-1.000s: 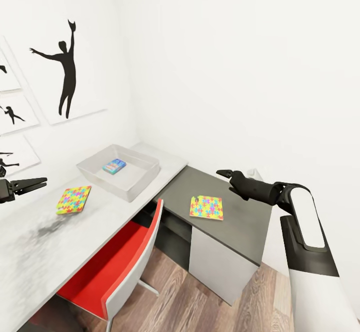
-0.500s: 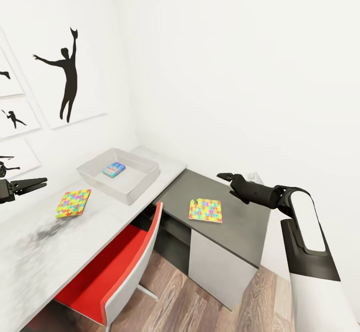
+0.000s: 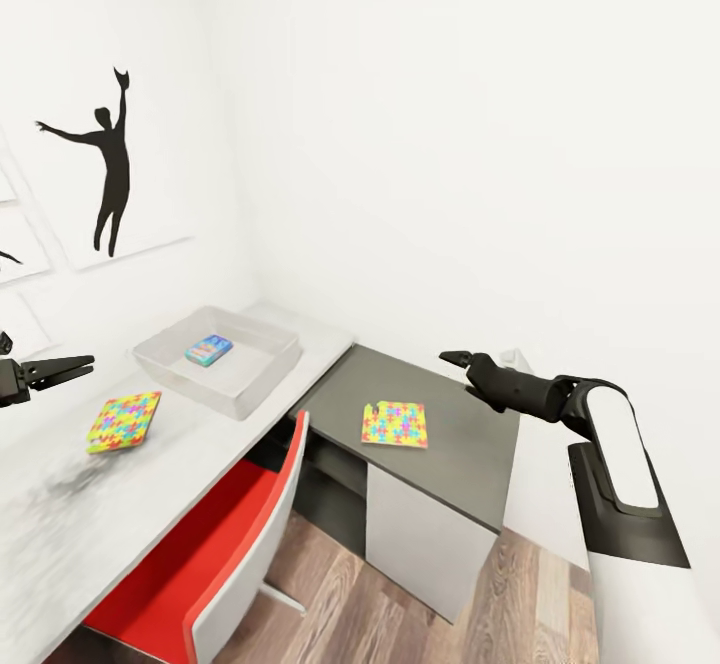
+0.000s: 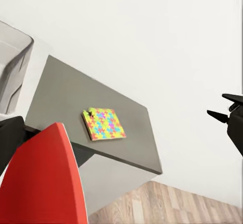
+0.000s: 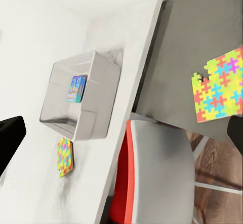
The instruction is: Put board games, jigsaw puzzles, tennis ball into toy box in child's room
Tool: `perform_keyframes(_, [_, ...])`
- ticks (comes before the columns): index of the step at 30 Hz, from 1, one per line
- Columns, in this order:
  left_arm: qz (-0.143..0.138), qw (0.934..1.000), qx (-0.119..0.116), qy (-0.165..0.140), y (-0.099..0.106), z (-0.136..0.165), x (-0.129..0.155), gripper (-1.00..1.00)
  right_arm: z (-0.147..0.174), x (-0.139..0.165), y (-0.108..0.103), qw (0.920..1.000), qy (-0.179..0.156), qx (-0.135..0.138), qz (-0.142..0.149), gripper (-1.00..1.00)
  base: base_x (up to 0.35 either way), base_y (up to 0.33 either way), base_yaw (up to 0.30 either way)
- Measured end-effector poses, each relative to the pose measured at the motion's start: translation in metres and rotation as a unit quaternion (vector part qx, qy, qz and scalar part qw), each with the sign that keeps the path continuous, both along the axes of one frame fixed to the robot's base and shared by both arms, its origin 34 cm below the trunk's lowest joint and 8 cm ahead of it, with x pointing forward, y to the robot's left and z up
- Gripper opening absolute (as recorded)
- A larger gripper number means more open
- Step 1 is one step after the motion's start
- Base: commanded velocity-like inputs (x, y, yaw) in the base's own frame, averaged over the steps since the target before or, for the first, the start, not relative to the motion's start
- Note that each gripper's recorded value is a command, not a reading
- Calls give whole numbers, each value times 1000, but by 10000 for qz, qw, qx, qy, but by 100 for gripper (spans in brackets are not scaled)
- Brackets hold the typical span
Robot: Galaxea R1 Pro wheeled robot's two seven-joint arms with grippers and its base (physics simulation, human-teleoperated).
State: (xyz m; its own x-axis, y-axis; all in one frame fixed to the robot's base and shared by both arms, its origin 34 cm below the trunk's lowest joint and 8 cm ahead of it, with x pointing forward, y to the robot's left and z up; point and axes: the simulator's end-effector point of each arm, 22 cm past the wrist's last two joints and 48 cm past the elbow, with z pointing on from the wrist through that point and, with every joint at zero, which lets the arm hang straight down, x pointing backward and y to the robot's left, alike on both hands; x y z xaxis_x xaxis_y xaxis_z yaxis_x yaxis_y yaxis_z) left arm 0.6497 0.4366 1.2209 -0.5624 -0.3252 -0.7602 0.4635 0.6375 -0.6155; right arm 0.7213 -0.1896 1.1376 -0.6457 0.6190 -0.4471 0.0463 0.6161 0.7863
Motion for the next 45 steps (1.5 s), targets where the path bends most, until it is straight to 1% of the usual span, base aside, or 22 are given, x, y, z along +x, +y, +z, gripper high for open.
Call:
perform_keyframes(9, [0, 10000, -1, -53, 0, 6, -2, 100, 6, -1, -1, 10000, -50, -7, -3, 100, -94, -148, -221])
perform_keyframes(20, [0, 9999, -1, -117, 0, 13, -5, 100, 8, -3, -2, 10000, -46, -27, -20, 100, -121, -255, -224])
perform_keyframes(23, [0, 9999, -1, -134, 0, 14, -6, 100, 0, -8, -4, 10000, 42, -31, -44, 100, -59, -269, -225])
perform_keyframes(28, [-2, 9999, -4, -158, 0, 17, -8, 100, -9, -12, -13, 9998, 140, -11, -161, 100, -16, -254, -226])
perform_keyframes(33, [-7, 9998, -13, -184, -1, 19, -9, 100, -35, -21, -29, 9984, 389, -230, -348, 100, -2, -231, -227])
perform_keyframes(35, [-9, 9998, -16, -195, -1, 21, -9, 100, -46, -23, -39, 9972, 495, -317, -469, 100, 0, -222, -227])
perform_keyframes(37, [-8, 9998, -15, -206, -1, 22, -10, 100, -70, -28, -51, 9942, 766, -432, -627, 100, 0, -220, -227])
perform_keyframes(39, [-8, 9998, -13, -215, -1, 23, -10, 100, -99, -34, -64, 9890, 1079, -588, -817, 100, 0, -220, -227])
perform_keyframes(40, [-8, 9998, -13, -219, -1, 23, -11, 100, -107, -35, -68, 9874, 1157, -632, -874, 100, 0, -219, -227])
perform_keyframes(42, [-9, 9998, -14, -222, -1, 24, -11, 100, -142, -43, -83, 9780, 1519, -892, -1118, 100, 0, -215, -222])
perform_keyframes(43, [-9, 9997, -16, -223, -1, 24, -12, 100, -164, -51, -91, 9709, 1740, -1059, -1257, 100, 0, -208, -193])
perform_keyframes(44, [-11, 9997, -18, -225, -2, 24, -12, 100, -176, -55, -96, 9667, 1861, -1145, -1334, 100, 0, -196, -128])
perform_keyframes(45, [-12, 9997, -21, -226, -2, 24, -12, 100, -200, -65, -105, 9572, 2090, -1342, -1485, 100, 0, -188, -103])
